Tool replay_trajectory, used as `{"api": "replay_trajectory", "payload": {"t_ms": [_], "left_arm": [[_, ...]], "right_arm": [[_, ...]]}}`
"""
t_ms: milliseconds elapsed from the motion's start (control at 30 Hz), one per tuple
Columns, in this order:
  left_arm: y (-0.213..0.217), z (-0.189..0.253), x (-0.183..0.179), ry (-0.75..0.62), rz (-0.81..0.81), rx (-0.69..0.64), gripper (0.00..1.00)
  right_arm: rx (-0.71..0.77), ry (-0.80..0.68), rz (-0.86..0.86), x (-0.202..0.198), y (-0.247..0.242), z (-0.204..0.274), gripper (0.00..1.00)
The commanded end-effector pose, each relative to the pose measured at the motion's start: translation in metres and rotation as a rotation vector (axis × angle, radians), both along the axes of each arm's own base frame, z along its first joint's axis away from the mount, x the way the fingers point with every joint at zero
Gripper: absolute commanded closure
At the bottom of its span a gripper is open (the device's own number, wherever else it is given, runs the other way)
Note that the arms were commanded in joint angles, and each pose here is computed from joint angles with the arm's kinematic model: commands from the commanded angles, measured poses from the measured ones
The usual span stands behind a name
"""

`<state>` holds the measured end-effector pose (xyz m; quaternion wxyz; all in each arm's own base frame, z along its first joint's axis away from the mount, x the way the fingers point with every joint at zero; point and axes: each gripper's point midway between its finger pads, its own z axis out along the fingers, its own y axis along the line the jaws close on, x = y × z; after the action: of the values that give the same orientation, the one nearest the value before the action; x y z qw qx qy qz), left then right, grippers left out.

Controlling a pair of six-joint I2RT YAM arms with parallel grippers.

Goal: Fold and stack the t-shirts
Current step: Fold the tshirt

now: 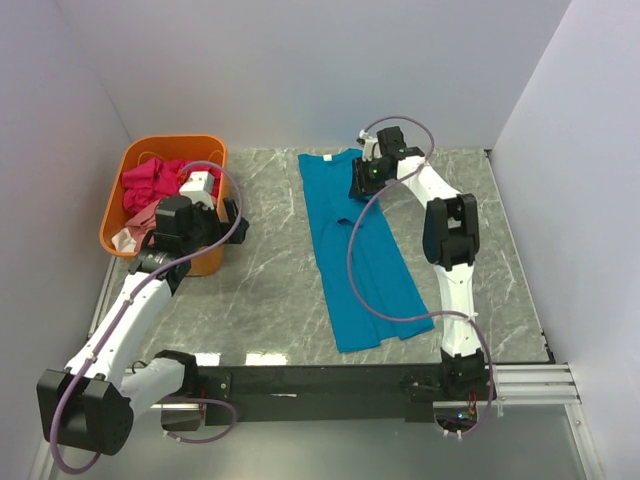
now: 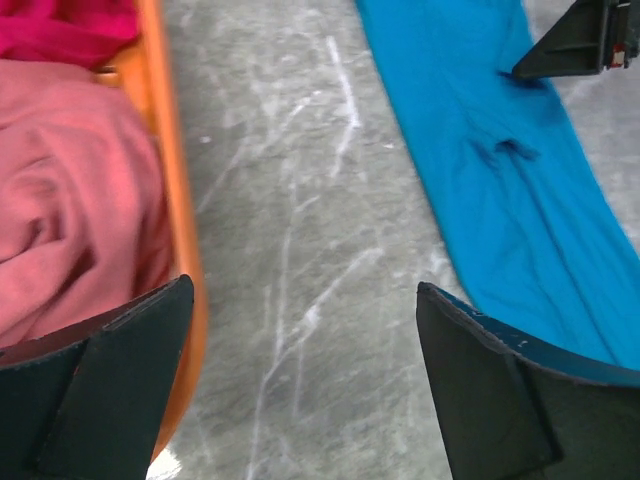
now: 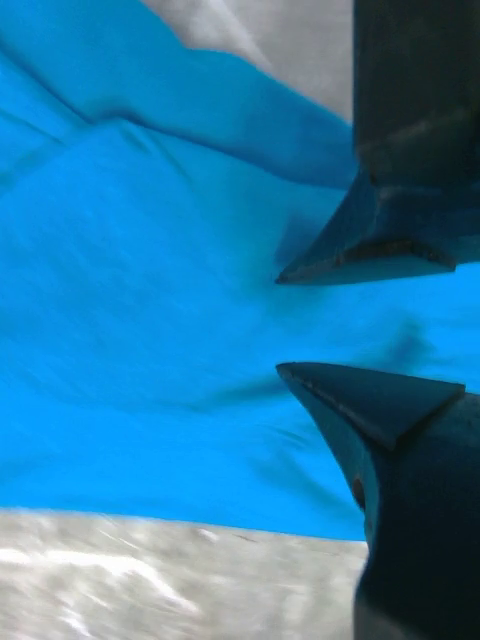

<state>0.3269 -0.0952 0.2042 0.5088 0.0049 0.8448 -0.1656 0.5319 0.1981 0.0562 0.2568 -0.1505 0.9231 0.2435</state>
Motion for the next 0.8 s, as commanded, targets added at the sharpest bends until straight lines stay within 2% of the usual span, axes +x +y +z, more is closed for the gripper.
{"api": "replay_trajectory", "payload": {"t_ms": [0,67,100,133,200,233,267,300,333,367,400,433,567,700,767], "left_arm": [[-0.022,0.007,0.006,-0.019,-0.1,-0.07,0.01],[-0.043,0.0,0.004,0.037,-0.211,-0.118,0.01],[-0.051,0.005,0.005,0.016,-0.26,-0.137,0.01],[-0.07,0.009,-0.005,0.016,-0.385,-0.188,0.02],[-0.096,0.01,-0.02,-0.013,-0.517,-0.19,0.01],[-0.104,0.009,-0.026,-0.039,-0.539,-0.137,0.01],[-0.114,0.005,-0.032,-0.096,-0.602,-0.023,0.01],[-0.15,-0.003,-0.064,-0.124,-0.734,0.052,0.01],[-0.162,-0.007,-0.077,-0.179,-0.797,0.128,0.01],[-0.167,-0.024,-0.088,-0.221,-0.859,0.238,0.01],[-0.188,-0.032,-0.117,-0.249,-0.977,0.269,0.0],[-0.194,-0.038,-0.126,-0.287,-1.029,0.309,0.03],[-0.212,-0.072,-0.171,-0.284,-1.174,0.387,0.2],[-0.237,-0.099,-0.209,-0.298,-1.25,0.484,0.24],[-0.248,-0.104,-0.215,-0.327,-1.249,0.497,0.26]], "right_arm": [[0.02,-0.241,0.135,-0.013,-0.004,0.108,0.54],[0.026,-0.307,0.222,-0.035,-0.007,0.136,0.52],[0.057,-0.326,0.27,-0.045,-0.008,0.146,0.51],[0.044,-0.375,0.342,-0.065,-0.012,0.161,0.51],[0.088,-0.439,0.466,-0.095,-0.015,0.177,0.5],[0.061,-0.512,0.588,-0.123,-0.021,0.181,0.47],[0.066,-0.556,0.675,-0.142,-0.024,0.182,0.45],[0.099,-0.603,0.762,-0.162,-0.027,0.183,0.43],[0.06,-0.668,0.942,-0.201,-0.036,0.167,0.33],[0.048,-0.694,1.027,-0.221,-0.043,0.158,0.28],[0.036,-0.711,1.096,-0.239,-0.05,0.148,0.24],[0.017,-0.71,1.195,-0.267,-0.062,0.128,0.2],[-0.029,-0.61,1.25,-0.305,-0.089,0.09,0.21],[-0.141,-0.605,1.253,-0.327,-0.11,0.059,0.22],[-0.174,-0.581,1.257,-0.337,-0.115,0.037,0.22]]}}
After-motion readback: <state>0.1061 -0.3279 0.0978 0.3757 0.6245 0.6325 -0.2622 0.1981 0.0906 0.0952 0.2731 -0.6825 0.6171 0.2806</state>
